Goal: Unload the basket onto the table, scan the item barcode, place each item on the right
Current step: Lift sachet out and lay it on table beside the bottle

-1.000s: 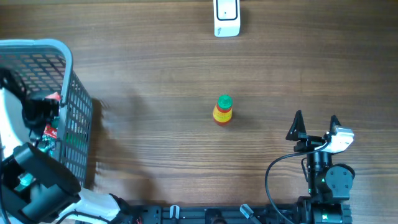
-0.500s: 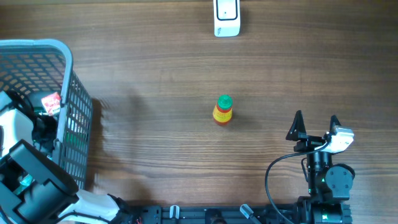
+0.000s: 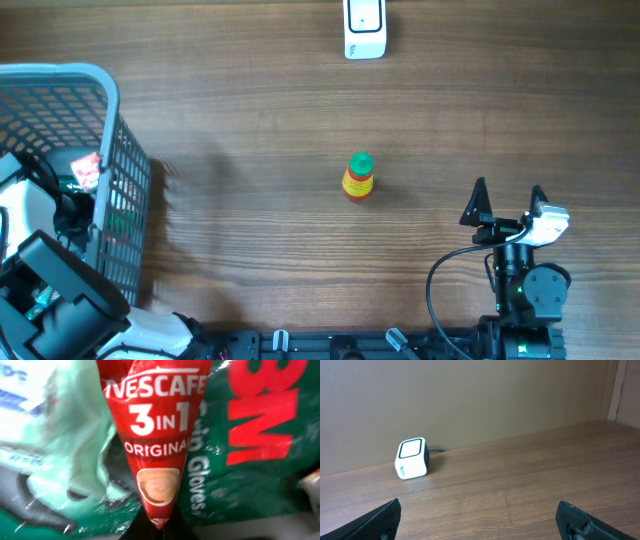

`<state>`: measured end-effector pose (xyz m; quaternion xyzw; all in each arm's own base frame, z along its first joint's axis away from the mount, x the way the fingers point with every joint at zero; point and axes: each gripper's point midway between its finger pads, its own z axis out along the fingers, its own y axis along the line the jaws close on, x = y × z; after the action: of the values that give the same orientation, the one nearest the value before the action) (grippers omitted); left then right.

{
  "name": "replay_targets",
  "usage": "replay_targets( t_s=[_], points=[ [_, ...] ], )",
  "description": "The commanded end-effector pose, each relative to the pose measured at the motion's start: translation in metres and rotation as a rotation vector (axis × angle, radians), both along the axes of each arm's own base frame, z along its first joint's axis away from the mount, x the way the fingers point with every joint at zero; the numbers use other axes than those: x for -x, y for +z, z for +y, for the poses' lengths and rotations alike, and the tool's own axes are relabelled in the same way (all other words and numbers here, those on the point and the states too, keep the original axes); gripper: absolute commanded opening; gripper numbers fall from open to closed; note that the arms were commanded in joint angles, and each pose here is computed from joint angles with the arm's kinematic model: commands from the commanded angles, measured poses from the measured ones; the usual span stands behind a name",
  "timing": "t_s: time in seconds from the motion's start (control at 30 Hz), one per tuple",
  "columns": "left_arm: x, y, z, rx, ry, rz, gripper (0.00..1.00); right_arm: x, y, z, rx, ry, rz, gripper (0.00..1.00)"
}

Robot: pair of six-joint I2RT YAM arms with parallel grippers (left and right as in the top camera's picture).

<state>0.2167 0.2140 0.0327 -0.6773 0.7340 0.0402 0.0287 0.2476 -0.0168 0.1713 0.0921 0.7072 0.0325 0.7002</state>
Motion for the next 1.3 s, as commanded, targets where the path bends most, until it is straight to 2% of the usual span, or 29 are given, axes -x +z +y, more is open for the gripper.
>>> replay_targets(
  t_s=[0.0, 0.23, 0.57, 0.7, 1.0, 1.17, 1.27],
  points=[
    [-0.017, 0.044, 0.000, -0.022, -0.009, -0.116, 0.04, 0.000, 0.001, -0.001, 0.019, -0.009, -0.002, 1.00],
    [-0.047, 0.141, -0.011, -0.122, -0.120, -0.411, 0.04, 0.000, 0.001, -0.001, 0.020, -0.009, -0.002, 1.00],
    [-0.067, 0.226, -0.065, -0.290, -0.312, -0.648, 0.04, 0.000, 0.001, -0.001, 0.019, -0.009, -0.002, 1.00],
    [-0.057, 0.243, -0.069, -0.374, -0.318, -0.655, 0.04, 0.000, 0.001, -0.001, 0.020, -0.009, -0.002, 1.00],
    [-0.032, 0.246, -0.038, -0.544, -0.218, -0.524, 0.04, 0.000, 0.001, -0.001, 0.020, -0.009, -0.002, 1.00],
    [-0.029, 0.277, -0.046, -0.594, -0.218, -0.647, 0.04, 0.000, 0.001, -0.001, 0.019, -0.009, -0.002, 1.00],
    [-0.021, 0.310, -0.068, -0.607, -0.258, -0.806, 0.04, 0.000, 0.001, -0.001, 0.020, -0.009, -0.002, 1.00]
  ],
)
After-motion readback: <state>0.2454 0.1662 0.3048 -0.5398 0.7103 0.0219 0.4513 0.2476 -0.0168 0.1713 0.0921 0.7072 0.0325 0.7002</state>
